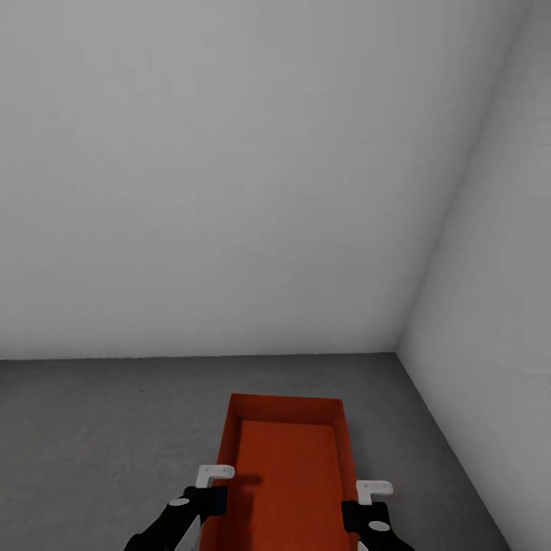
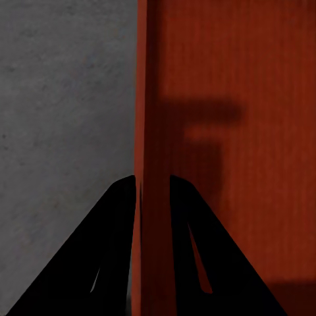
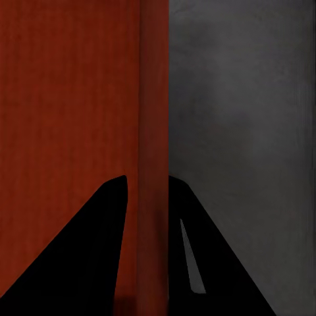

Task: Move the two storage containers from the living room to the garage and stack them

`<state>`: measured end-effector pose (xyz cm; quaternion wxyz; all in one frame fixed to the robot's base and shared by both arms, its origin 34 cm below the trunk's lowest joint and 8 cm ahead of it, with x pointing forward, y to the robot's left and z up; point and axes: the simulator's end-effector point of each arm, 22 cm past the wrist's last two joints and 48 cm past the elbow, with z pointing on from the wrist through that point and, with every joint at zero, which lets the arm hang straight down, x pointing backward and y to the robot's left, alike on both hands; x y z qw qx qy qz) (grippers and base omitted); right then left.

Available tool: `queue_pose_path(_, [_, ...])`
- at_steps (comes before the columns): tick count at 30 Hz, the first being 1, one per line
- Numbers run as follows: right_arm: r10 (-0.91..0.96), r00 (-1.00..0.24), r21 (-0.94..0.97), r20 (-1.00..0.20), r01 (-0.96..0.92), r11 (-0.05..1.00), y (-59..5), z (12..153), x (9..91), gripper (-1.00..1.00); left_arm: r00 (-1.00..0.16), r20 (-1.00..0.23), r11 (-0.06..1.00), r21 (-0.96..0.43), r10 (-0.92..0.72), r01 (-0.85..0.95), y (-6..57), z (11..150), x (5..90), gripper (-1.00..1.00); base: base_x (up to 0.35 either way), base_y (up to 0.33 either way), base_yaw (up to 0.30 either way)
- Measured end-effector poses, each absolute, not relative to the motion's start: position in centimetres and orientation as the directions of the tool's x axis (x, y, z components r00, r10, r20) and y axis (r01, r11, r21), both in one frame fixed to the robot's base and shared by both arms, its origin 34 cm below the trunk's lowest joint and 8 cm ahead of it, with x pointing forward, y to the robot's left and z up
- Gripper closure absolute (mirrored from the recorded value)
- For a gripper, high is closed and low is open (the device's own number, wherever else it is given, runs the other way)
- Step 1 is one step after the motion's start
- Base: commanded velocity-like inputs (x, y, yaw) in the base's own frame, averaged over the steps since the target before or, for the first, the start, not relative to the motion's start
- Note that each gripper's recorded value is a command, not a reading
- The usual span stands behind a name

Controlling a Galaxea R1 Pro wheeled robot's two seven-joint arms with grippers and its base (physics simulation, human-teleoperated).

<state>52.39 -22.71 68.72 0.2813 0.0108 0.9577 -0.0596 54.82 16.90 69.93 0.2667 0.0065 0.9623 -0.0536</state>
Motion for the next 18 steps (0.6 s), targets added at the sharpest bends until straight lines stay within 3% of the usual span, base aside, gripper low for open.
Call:
queue_pose_path(9, [-0.013, -0.841, -0.108, -0.540, 0.054, 0.993, -22.70, 68.73, 52.40, 1.00, -0.857, -0.514, 0.994, -0.100, -0.016, 0.041, 16.93, 69.94, 54.83, 1.00, 0.003, 0.000, -0.026])
queue_pose_path(18, [-0.013, -0.841, -0.108, -0.541, 0.055, 0.993, -22.74, 68.76, 52.45, 1.00, -0.857, -0.515, 0.994, -0.100, -0.016, 0.041, 16.89, 69.97, 54.87, 1.00, 0.000, 0.000, -0.200])
